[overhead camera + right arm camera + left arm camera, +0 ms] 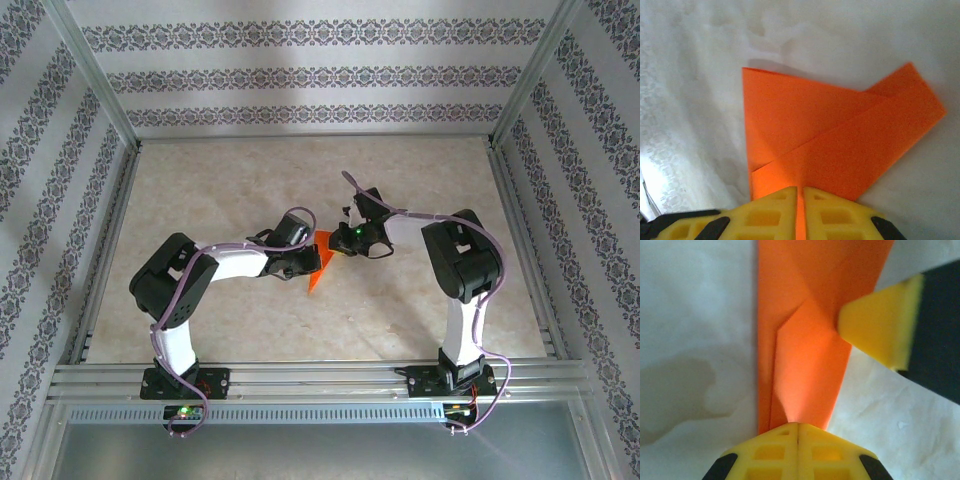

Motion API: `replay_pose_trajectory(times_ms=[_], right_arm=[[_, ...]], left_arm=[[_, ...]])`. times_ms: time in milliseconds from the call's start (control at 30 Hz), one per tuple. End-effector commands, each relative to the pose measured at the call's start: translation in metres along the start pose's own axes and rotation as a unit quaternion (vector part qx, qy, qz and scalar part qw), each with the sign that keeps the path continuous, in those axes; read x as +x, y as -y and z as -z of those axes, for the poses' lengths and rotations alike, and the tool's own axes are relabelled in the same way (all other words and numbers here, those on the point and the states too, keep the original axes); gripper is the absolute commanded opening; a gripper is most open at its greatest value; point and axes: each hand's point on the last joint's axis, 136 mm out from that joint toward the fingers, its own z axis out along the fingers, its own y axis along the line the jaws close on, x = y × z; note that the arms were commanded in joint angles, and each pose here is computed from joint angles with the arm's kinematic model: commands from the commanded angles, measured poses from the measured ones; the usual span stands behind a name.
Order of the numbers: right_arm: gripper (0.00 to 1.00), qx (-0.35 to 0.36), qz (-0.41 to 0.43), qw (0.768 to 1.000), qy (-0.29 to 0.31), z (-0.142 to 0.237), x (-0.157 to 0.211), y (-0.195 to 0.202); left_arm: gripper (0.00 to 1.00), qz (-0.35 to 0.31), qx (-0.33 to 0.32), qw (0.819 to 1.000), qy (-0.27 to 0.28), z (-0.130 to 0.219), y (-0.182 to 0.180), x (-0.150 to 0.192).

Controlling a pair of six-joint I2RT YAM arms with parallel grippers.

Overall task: Fold a paper plane with a square sheet of paper (pick it up from the middle)
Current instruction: Fold the wing for the fifth time at the center of the table.

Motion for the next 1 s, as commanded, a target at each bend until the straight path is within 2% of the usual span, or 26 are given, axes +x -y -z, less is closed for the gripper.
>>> replay_pose_trajectory(times_ms=[0, 200, 433, 700, 833, 967], right_arm=[[0.13, 0.028, -0.019, 0.999, 0.003, -0.005, 0.0, 0.015], [0.12, 0.044, -0.029, 0.999, -0.001, -0.009, 0.003, 0.022], [0.12, 0.042, -0.029, 0.999, -0.003, -0.009, 0.004, 0.019], [0.13, -0.021, 0.029, 0.999, 0.02, 0.013, -0.007, -0.026], [0.13, -0.03, 0.063, 0.997, 0.017, 0.019, 0.008, -0.046], [0.13, -0.014, 0.067, 0.998, -0.006, 0.007, 0.035, -0.044]], left_arm=[[0.0, -0.005, 0.034, 0.999, 0.0, 0.025, 0.017, 0.0], [0.03, 0.028, 0.07, 0.997, 0.0, 0.038, 0.024, 0.016], [0.0, 0.047, 0.045, 0.997, -0.031, 0.022, 0.008, 0.038], [0.0, 0.06, 0.0, 0.997, -0.052, 0.009, -0.021, 0.055], [0.0, 0.062, -0.015, 0.996, -0.058, 0.006, -0.029, 0.059], [0.0, 0.06, -0.026, 0.996, -0.058, 0.007, -0.032, 0.059]])
